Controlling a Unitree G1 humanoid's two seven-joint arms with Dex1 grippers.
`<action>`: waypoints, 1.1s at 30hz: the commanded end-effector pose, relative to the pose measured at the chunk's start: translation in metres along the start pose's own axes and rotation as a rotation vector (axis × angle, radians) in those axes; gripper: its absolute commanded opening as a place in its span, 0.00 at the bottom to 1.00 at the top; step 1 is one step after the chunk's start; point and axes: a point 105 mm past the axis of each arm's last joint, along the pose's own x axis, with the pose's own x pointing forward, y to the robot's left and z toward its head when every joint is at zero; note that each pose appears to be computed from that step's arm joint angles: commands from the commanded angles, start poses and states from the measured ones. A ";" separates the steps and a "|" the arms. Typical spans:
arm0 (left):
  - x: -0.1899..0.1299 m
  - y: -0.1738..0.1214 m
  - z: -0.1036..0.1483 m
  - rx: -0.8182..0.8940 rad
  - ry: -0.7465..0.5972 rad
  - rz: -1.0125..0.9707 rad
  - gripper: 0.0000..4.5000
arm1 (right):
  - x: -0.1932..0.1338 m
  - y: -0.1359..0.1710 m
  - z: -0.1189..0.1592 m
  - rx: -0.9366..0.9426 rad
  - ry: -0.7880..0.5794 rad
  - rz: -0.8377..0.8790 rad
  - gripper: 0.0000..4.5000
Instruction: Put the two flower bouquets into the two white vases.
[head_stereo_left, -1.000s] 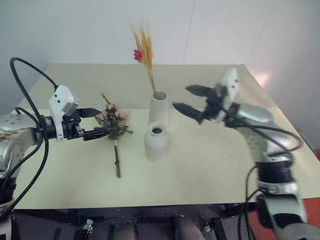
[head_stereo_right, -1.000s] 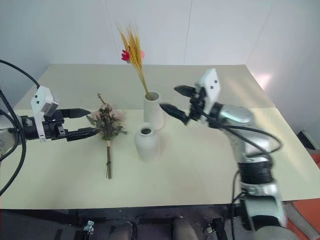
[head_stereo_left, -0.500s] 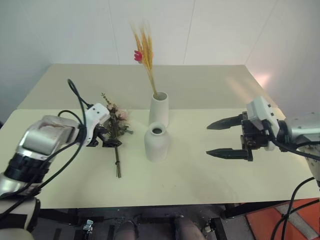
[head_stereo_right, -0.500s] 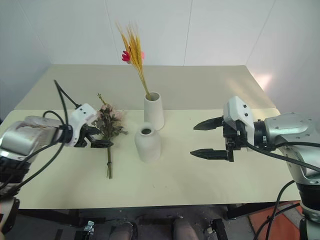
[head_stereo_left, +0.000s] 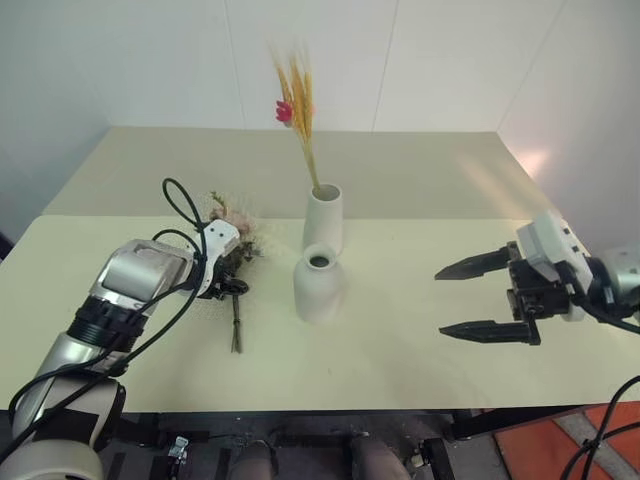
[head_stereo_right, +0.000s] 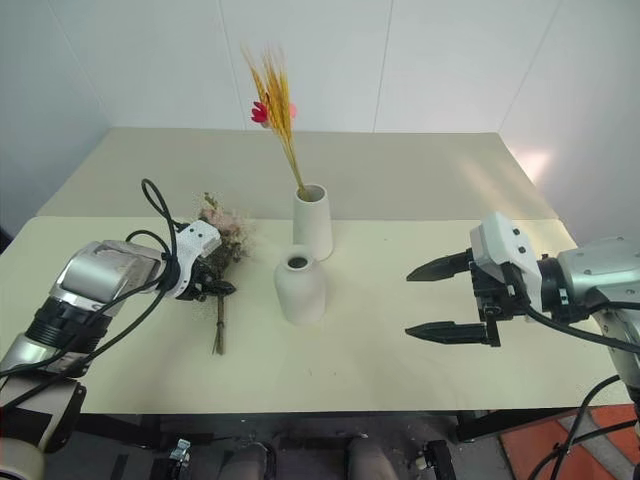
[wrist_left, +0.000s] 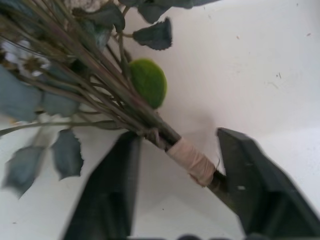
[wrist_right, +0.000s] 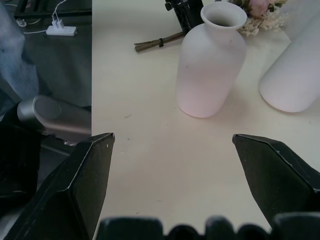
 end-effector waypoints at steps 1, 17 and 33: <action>-0.014 0.011 0.011 -0.006 -0.055 0.048 0.29 | -0.010 0.001 0.012 -0.063 -0.003 -0.024 1.00; -0.124 0.011 0.075 0.057 -0.991 -0.036 0.02 | -0.009 0.004 0.004 -0.053 -0.015 -0.042 1.00; -0.149 -0.097 0.137 0.166 -1.269 -0.643 0.02 | -0.005 0.002 0.006 -0.048 -0.033 -0.069 1.00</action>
